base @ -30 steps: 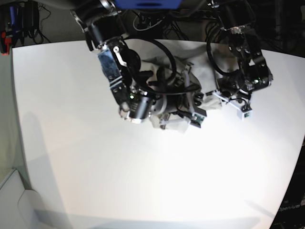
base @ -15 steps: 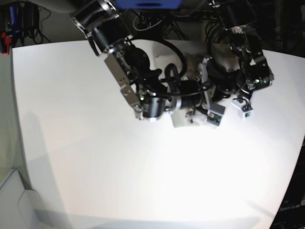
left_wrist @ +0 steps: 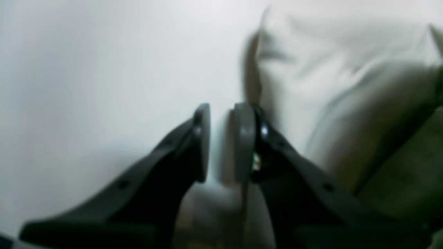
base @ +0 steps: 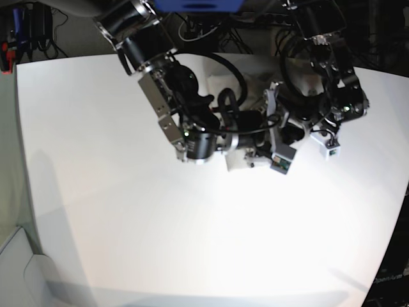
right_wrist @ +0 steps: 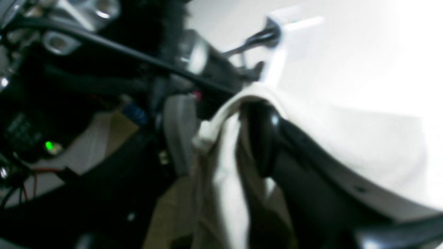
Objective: Layout the t-shirt on the table in an organized manner, then fold the t-shirt properly
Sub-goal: 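Lift the bundle with both grippers and fold it over toward the left gripper, then release with the left gripper and press the bundle with the right gripper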
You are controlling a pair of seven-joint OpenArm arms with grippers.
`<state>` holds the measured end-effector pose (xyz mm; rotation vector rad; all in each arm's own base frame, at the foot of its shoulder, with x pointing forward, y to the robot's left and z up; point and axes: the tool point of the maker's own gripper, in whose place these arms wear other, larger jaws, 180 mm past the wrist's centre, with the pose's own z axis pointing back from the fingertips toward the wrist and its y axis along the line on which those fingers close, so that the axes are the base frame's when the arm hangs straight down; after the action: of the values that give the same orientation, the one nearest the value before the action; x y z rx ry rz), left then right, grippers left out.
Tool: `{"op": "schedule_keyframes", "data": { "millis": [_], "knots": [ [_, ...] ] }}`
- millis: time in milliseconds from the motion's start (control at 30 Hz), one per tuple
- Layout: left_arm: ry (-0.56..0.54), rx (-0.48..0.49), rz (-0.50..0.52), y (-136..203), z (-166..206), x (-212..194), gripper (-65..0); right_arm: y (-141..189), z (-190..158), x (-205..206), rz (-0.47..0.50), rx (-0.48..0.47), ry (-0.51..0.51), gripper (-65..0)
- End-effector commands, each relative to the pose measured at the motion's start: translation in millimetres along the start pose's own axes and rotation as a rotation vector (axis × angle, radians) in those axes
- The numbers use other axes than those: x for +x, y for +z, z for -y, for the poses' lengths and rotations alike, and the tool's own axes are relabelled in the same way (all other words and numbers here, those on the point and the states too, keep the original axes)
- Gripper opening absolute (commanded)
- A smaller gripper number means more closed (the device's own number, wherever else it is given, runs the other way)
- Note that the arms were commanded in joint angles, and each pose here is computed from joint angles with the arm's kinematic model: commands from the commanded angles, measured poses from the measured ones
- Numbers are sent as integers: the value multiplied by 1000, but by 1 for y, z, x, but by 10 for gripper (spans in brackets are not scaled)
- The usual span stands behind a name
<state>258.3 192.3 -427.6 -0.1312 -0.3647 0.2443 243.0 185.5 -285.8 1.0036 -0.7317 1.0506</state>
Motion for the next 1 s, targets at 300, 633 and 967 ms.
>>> {"op": "schedule_keyframes", "data": {
  "millis": [300,633,967],
  "knots": [
    [-62,92,90,43,-27,35,-529,30,-18,36,122,16,81,-317],
    [-99,223,67,58,-81,28,-529,34,-17,30,114,19,71,-317],
    [68,408,169,116,-176,41,-528,103,73,-5,104,-239,-60,-335]
  ]
}}
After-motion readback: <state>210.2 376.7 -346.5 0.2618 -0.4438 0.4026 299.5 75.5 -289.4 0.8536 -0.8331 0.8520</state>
